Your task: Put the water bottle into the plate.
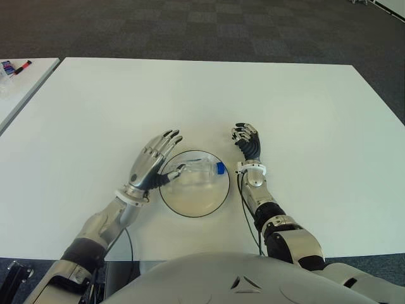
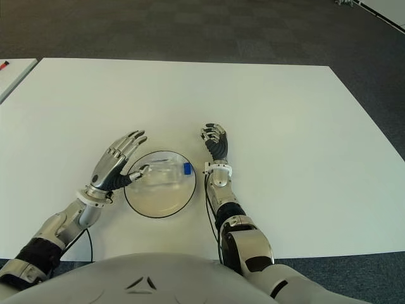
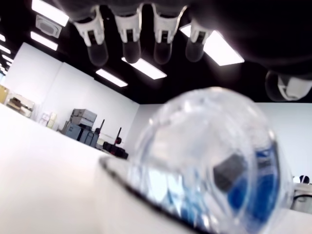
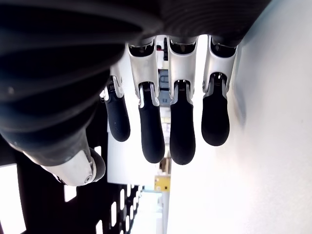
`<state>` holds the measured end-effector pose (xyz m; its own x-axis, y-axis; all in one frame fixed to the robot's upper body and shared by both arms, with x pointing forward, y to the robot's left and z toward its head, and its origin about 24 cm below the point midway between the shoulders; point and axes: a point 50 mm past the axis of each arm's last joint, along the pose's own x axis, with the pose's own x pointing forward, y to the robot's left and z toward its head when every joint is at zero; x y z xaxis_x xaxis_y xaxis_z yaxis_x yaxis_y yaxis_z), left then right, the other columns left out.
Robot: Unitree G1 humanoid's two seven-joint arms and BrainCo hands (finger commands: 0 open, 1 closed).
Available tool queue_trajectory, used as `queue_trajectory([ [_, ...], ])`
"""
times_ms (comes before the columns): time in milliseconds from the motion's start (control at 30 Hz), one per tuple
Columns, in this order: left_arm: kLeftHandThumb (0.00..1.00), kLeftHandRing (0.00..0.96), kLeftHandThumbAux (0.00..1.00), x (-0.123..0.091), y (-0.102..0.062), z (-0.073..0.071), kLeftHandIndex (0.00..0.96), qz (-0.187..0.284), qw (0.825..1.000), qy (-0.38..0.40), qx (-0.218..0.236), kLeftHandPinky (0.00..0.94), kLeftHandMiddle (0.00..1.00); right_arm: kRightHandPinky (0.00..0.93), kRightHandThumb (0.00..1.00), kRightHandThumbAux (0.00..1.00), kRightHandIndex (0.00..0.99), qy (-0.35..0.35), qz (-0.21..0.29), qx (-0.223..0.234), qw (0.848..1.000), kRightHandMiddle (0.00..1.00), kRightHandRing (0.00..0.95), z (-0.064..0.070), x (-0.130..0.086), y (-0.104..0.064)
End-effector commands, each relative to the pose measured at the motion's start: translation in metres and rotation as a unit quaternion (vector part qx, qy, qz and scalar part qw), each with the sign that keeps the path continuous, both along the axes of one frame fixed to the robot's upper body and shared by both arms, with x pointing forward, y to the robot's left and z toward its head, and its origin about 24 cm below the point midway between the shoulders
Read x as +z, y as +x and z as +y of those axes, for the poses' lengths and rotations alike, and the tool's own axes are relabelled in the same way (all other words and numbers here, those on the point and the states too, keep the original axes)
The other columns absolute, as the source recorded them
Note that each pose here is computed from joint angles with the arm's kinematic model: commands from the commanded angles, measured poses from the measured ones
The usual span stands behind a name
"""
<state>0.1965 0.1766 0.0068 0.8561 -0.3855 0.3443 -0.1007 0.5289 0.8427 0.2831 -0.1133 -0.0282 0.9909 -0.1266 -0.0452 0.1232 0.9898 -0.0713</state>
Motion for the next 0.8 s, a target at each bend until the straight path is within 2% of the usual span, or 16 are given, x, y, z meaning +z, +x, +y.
queue_trajectory([
  [33,0.396,0.000,0.168,0.010,0.003,0.004,0.000,-0.021,1.000,-0.014,0.005,0.000,0.000,0.602,0.940,0.672,0.342,0.002,0.047,-0.003,0.999,0.487,0.541,-0.001,-0.017,-0.012],
  [400,0.383,0.000,0.169,0.024,0.010,0.009,0.000,-0.046,0.997,-0.058,0.013,0.000,0.000,0.586,0.941,0.671,0.345,0.007,0.047,-0.002,0.999,0.488,0.535,-0.001,-0.017,-0.012],
  [800,0.378,0.000,0.173,0.034,0.009,0.015,0.000,-0.077,0.996,-0.046,0.025,0.000,0.000,0.588,0.941,0.671,0.344,0.012,0.048,0.000,0.999,0.486,0.540,-0.001,-0.018,-0.012],
])
